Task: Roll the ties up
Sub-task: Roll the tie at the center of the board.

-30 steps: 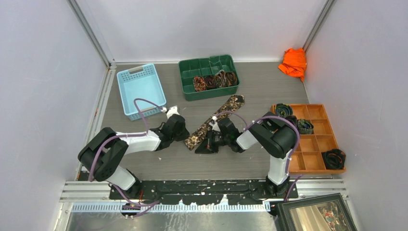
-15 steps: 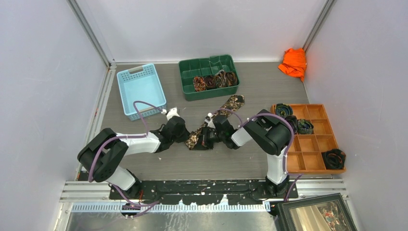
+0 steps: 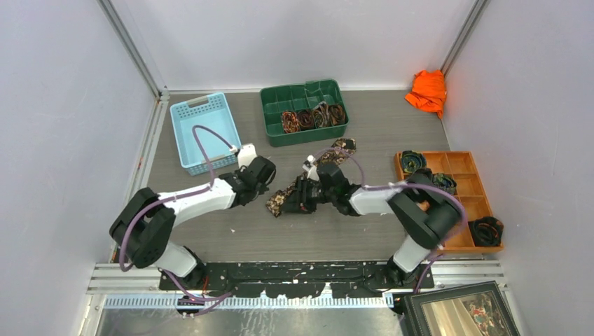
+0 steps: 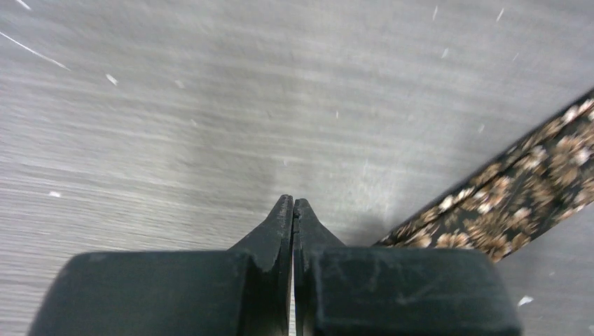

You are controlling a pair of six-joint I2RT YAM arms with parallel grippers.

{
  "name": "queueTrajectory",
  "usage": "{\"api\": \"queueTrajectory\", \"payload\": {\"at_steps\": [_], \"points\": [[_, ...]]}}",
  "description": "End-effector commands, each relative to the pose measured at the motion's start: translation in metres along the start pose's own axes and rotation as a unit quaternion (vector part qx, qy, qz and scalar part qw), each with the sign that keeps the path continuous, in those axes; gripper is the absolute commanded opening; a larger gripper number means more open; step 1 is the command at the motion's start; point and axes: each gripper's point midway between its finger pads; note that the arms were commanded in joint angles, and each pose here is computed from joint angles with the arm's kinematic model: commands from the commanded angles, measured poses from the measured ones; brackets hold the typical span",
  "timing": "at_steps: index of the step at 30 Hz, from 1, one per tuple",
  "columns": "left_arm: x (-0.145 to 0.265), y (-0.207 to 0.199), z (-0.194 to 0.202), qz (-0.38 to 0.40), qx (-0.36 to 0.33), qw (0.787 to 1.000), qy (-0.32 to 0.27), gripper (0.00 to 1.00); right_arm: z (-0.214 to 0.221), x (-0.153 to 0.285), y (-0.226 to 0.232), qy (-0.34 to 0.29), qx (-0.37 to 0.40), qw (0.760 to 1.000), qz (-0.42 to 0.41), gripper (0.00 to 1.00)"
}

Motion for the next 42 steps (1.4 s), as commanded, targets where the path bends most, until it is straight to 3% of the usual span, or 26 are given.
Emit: {"api": "queueTrajectory", "payload": {"at_steps": [1,4,5,8,13,19,26,42], "points": [[0.04,0.036,-0.074,-0.086,-0.009,0.993,-0.084,0.0,-0.005,0.045,0.046,-0.07,0.135,0.988,0.018,0.51],[0.069,0.046,-0.103,-0.095,0.003,0.988,-0.12,0.0,-0.009,0.091,0.049,-0.128,0.231,0.958,0.11,0.98],[0.08,0.05,-0.111,-0.093,0.012,0.987,-0.13,0.0,-0.011,0.104,0.055,-0.144,0.254,0.949,0.12,0.99],[0.115,0.07,-0.124,-0.093,0.044,0.982,-0.159,0.0,-0.017,0.128,0.063,-0.175,0.287,0.931,0.145,1.0],[0.182,0.119,-0.133,-0.088,0.116,0.963,-0.225,0.0,-0.01,0.11,0.052,-0.125,0.307,0.926,0.179,0.96],[0.243,0.173,-0.121,-0.072,0.172,0.942,-0.279,0.0,-0.008,0.071,0.057,-0.145,0.422,0.849,0.284,0.91],[0.253,0.194,-0.101,-0.088,0.177,0.943,-0.268,0.0,-0.002,0.029,0.071,-0.138,0.509,0.784,0.326,0.88],[0.25,0.2,-0.091,-0.094,0.173,0.944,-0.267,0.0,-0.014,-0.032,0.048,-0.121,0.554,0.74,0.362,0.88]]}}
Point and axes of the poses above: each gripper's point midway between its finger pads, its own x axis back along the fingers, its own y axis along the line the jaws close on, z = x × y, and after that the axes turned 15 degrees about -x, right-handed
